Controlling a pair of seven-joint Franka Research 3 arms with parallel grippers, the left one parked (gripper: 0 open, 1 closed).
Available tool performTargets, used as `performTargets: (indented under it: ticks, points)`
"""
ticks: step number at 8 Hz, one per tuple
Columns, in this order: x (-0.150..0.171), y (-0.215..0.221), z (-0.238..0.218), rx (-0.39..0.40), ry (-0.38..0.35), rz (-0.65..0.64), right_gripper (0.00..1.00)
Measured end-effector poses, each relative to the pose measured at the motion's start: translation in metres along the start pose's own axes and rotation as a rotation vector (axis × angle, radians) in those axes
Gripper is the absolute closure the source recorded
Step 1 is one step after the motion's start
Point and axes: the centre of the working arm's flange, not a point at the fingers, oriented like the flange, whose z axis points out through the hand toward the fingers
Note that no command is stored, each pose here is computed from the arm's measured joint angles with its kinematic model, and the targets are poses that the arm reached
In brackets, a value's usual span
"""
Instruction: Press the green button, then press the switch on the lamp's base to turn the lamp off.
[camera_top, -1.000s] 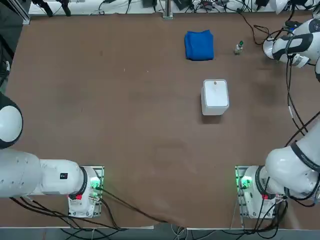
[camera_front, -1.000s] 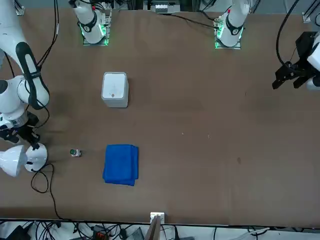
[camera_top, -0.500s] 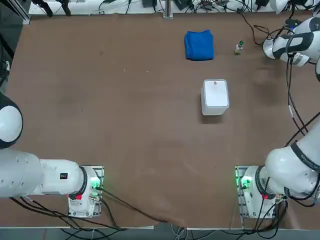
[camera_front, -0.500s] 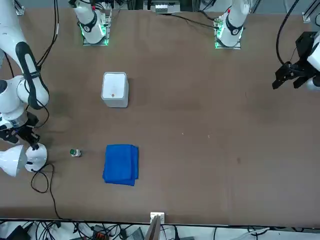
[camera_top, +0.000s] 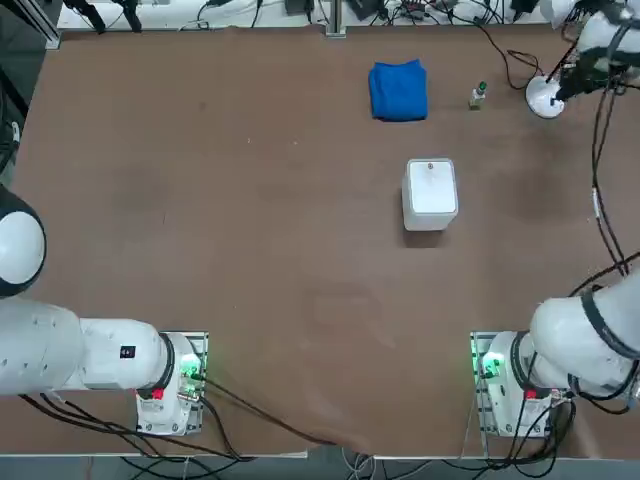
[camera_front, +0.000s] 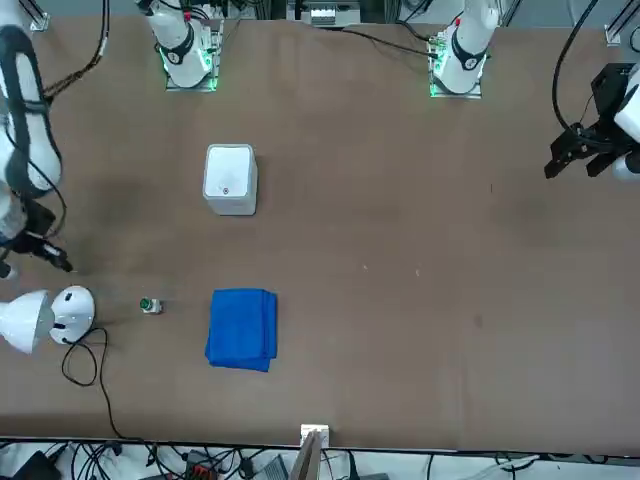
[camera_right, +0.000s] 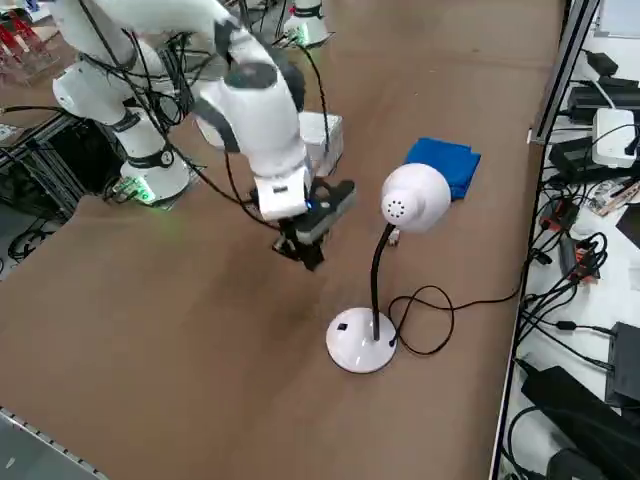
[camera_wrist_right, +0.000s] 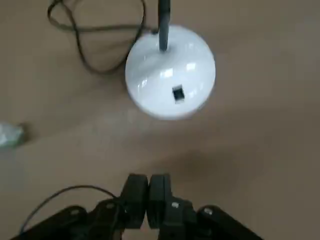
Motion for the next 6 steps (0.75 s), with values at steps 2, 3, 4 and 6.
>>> performTargets:
  ticks: [2,3,4,6]
  points:
    - [-0.032,-0.01,-0.044,0.018,-0.156,-0.008,0.68]
    - [-0.045,-0.024,-0.063,0.029,-0.206,-0.025,0.48]
    - [-0.057,-0.041,-0.082,0.03,-0.238,-0.051,0.3]
    - [-0.08,-0.084,-0.14,0.021,-0.262,-0.122,0.0]
